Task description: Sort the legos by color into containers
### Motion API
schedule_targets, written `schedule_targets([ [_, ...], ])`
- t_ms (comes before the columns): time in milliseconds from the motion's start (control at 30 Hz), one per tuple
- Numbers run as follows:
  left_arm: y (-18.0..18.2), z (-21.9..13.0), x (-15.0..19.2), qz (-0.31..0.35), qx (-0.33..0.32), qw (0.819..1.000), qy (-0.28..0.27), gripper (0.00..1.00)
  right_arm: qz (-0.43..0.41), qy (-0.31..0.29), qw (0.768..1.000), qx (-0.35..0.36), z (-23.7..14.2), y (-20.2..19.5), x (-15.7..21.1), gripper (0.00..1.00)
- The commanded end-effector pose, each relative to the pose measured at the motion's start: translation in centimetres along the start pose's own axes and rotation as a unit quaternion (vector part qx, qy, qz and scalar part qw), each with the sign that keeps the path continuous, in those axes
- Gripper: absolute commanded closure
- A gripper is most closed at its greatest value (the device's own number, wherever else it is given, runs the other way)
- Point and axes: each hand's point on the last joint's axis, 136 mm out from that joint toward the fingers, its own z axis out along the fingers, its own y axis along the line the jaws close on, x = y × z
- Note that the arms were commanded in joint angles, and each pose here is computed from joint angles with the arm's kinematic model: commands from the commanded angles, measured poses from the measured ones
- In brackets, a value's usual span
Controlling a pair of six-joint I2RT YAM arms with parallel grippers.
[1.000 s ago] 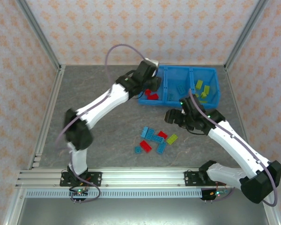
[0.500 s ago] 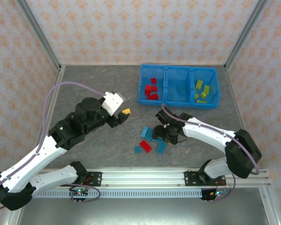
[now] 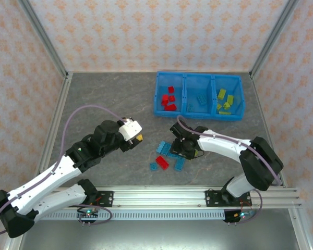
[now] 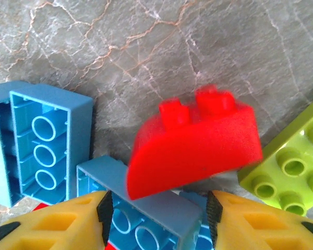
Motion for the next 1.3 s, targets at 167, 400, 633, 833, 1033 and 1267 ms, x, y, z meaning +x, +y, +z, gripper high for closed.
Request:
schedule_targets([
  [167,0.6,0.9,0.2,0.005,-0.016,1.0,0.0,0.3,0.002,-0.001,1.0,0.005,1.5,0.1,-0.2,0.62],
  [400,0.8,0.8,0.3,0.002,-0.015,1.0,0.005,0.29,-0.002,-0.039,0.999,-0.008,-0.8,1.3,-1.7,0.75],
  [633,0.6,0.9,-0.4,-0.007,-0.001,1.0,-0.005,0.29,-0.004,-0.128,0.992,-0.019,-6.2,2.2,-4.7,0.79],
  [833,0.9,0.8,-0.1,-0.011,-0.004,1.0,0.003,0.27,0.025,-0.246,0.969,-0.019,-12.4,0.5,-9.9,0.8],
  [1033,1.1,0.4,-0.2,-0.011,-0.011,1.0,-0.004,0.26,0.004,-0.413,0.908,0.067,-19.3,-2.3,-19.1,0.81],
  [1267,1.4,0.2,-0.1,-0.018,-0.018,1.0,0.001,0.26,-0.012,-0.431,0.893,0.126,-17.6,-0.6,-30.6,0.8],
])
